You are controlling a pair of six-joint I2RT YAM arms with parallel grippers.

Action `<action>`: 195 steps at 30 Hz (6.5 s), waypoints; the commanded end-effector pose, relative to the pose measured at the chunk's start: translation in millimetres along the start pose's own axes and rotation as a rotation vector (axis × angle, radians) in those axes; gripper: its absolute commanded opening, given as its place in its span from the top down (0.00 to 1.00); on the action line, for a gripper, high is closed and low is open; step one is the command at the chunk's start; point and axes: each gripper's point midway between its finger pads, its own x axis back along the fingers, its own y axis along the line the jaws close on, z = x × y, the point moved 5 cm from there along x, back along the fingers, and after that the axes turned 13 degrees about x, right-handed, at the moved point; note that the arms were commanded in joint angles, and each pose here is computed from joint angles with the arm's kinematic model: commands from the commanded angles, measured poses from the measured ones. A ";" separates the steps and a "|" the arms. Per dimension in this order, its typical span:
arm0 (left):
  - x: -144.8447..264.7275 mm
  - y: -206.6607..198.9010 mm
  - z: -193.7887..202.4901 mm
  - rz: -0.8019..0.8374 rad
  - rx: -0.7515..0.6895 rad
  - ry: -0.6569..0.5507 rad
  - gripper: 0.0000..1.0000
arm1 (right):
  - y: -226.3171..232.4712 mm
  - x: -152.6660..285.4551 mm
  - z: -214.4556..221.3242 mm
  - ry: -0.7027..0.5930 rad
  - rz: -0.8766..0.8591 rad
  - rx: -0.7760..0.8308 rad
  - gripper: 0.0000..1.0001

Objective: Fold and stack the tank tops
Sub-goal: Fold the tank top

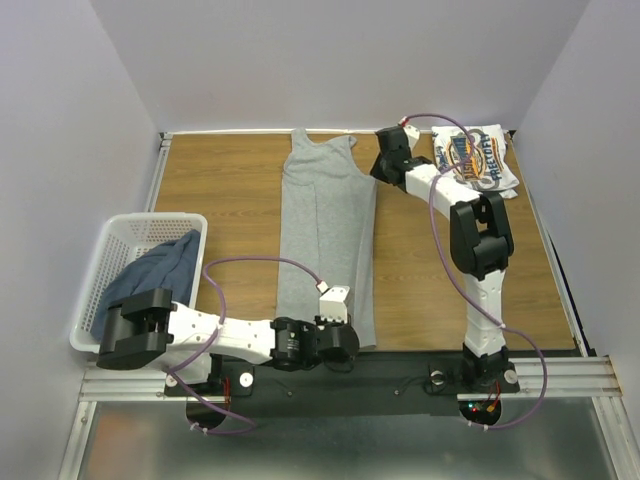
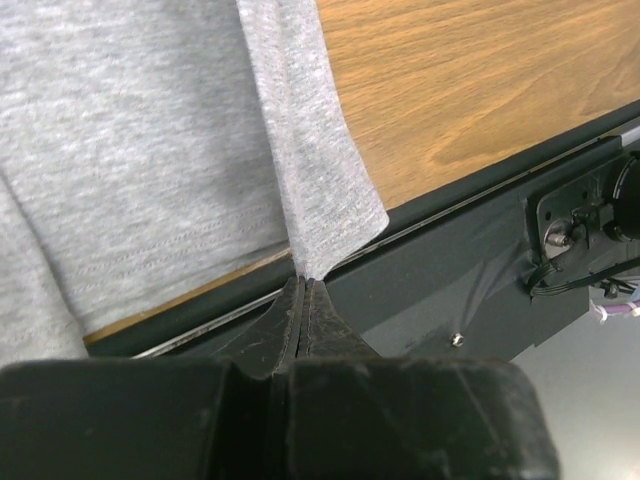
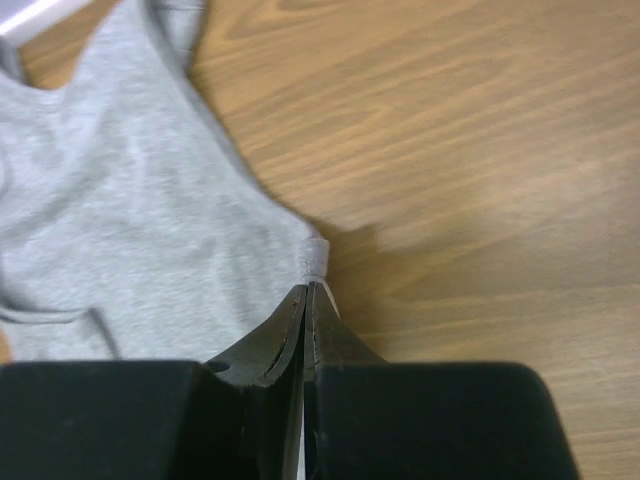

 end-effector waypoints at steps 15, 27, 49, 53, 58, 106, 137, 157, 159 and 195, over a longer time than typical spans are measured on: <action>19.2 41.4 6.7 -0.131 0.126 -0.041 1.00 | 94.2 8.5 -13.2 -0.104 -0.151 0.042 0.93; 26.9 58.9 6.8 -0.171 0.184 -0.040 1.00 | 126.6 7.3 -3.6 -0.116 -0.192 0.065 0.93; 34.3 71.5 2.6 -0.199 0.226 -0.056 1.00 | 158.9 -2.4 10.1 -0.108 -0.271 0.105 0.89; 35.7 71.0 1.3 -0.196 0.227 -0.059 0.99 | 160.9 1.4 6.2 -0.119 -0.275 0.110 0.86; 40.2 63.7 -1.8 -0.164 0.235 -0.059 0.65 | 157.2 1.0 16.7 -0.098 -0.264 0.130 0.85; -65.0 153.6 -378.0 -0.323 0.146 -0.353 0.44 | 50.1 46.5 95.7 0.168 -0.193 0.217 0.45; -189.5 167.6 -496.5 -0.405 0.240 -0.490 0.77 | 49.2 -102.9 4.8 -0.092 -0.096 0.392 0.75; -33.9 118.3 -452.4 -0.290 0.339 -0.650 0.42 | 23.8 56.6 -31.0 -0.062 -0.209 0.177 0.11; -32.0 113.5 -409.6 -0.280 0.367 -0.614 0.43 | 24.9 95.1 -22.7 -0.049 -0.262 0.140 0.13; 27.3 142.2 -94.5 -0.306 0.456 -0.209 0.53 | -46.5 264.6 270.7 0.424 -0.311 0.140 0.37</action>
